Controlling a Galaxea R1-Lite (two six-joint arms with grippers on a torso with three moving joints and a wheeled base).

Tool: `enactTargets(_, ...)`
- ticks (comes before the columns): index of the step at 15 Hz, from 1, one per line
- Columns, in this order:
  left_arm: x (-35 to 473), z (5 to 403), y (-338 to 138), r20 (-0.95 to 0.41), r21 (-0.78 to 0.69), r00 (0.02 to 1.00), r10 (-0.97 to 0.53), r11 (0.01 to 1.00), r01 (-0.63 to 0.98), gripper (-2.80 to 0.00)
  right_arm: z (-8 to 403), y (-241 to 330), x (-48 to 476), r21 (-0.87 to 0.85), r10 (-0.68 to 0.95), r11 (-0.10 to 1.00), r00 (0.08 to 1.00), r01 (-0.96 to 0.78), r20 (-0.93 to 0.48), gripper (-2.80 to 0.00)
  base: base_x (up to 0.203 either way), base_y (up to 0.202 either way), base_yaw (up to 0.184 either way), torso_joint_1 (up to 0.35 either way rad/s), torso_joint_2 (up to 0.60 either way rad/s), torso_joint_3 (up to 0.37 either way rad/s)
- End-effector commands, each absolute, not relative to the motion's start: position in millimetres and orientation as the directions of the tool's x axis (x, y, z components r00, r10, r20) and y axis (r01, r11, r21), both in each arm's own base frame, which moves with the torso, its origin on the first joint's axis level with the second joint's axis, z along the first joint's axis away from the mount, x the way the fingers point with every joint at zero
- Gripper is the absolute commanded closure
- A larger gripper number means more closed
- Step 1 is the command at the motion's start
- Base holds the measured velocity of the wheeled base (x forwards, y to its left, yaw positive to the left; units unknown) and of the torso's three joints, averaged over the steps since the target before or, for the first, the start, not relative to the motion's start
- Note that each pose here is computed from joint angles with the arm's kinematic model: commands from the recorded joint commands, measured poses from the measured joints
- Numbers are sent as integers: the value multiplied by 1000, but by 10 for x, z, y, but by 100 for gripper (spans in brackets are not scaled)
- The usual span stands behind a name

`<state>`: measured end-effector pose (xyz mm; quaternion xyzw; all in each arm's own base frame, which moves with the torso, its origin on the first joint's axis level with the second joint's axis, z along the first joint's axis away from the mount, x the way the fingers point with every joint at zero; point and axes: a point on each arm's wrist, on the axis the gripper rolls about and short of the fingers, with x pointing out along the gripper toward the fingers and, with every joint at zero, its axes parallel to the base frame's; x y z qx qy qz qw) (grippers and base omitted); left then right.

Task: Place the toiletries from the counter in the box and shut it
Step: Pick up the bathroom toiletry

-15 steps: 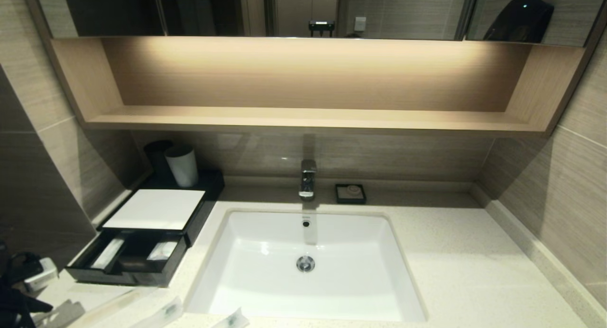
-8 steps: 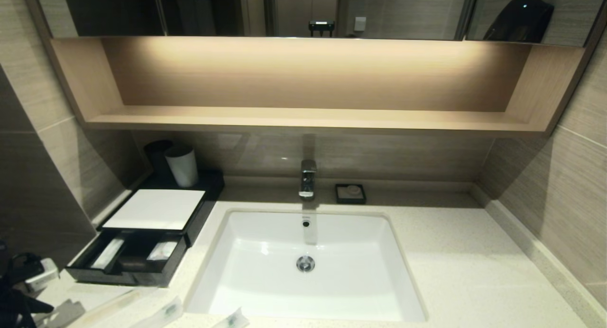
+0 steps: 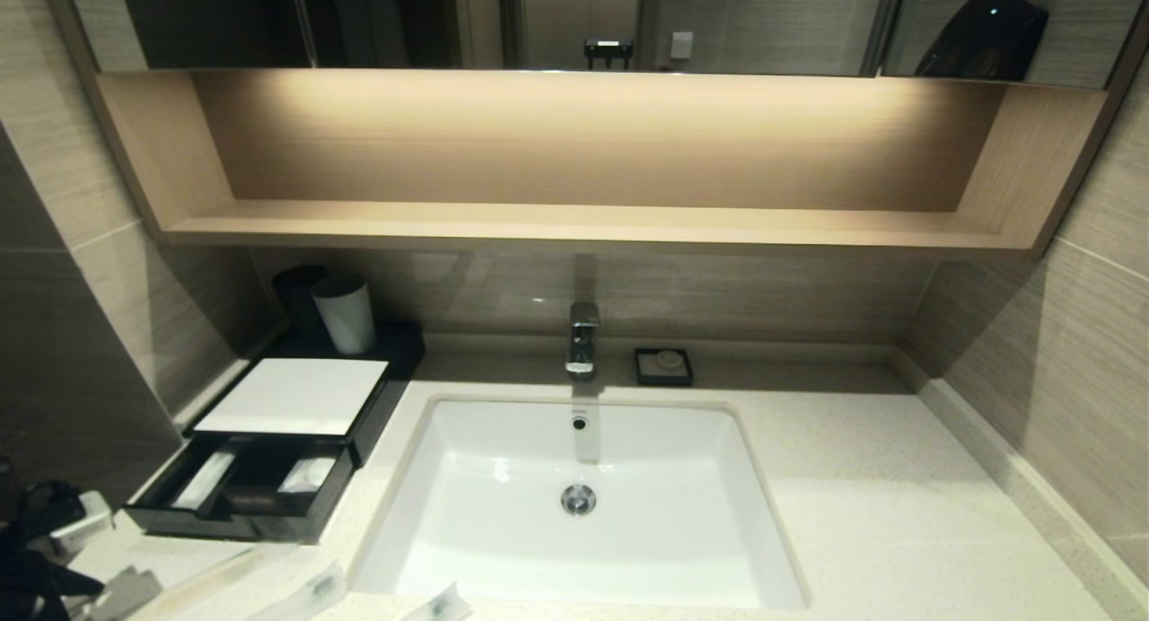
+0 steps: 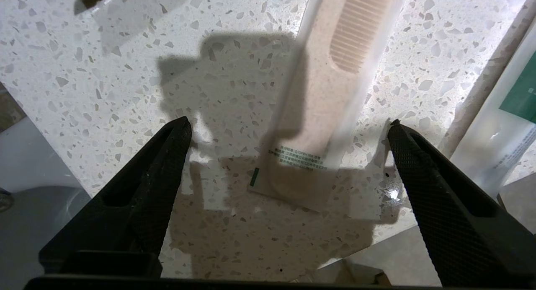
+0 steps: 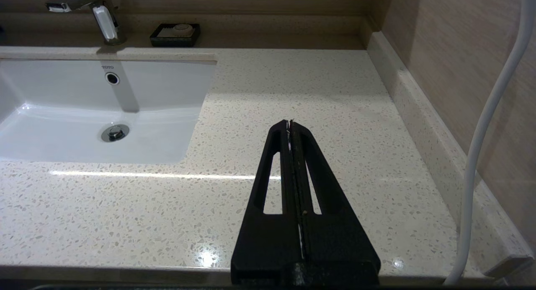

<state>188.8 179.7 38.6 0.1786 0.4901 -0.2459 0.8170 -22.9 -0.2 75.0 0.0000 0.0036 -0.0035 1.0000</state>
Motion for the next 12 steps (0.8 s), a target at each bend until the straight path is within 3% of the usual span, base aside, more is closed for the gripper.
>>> enactTargets(1, 1887, 381, 1795, -888, 51, 399, -231, 811, 583, -280, 750, -2, -229, 0, -8, 1000, 1000, 8, -8, 0, 0, 0, 0, 0, 0, 0)
enactTargets(12, 1902, 349, 1777, -889, 38, 389, -243, 806, 591, -280, 750, -2, -229, 0, -8, 1000, 1000, 8, -8, 0, 0, 0, 0, 0, 0, 0)
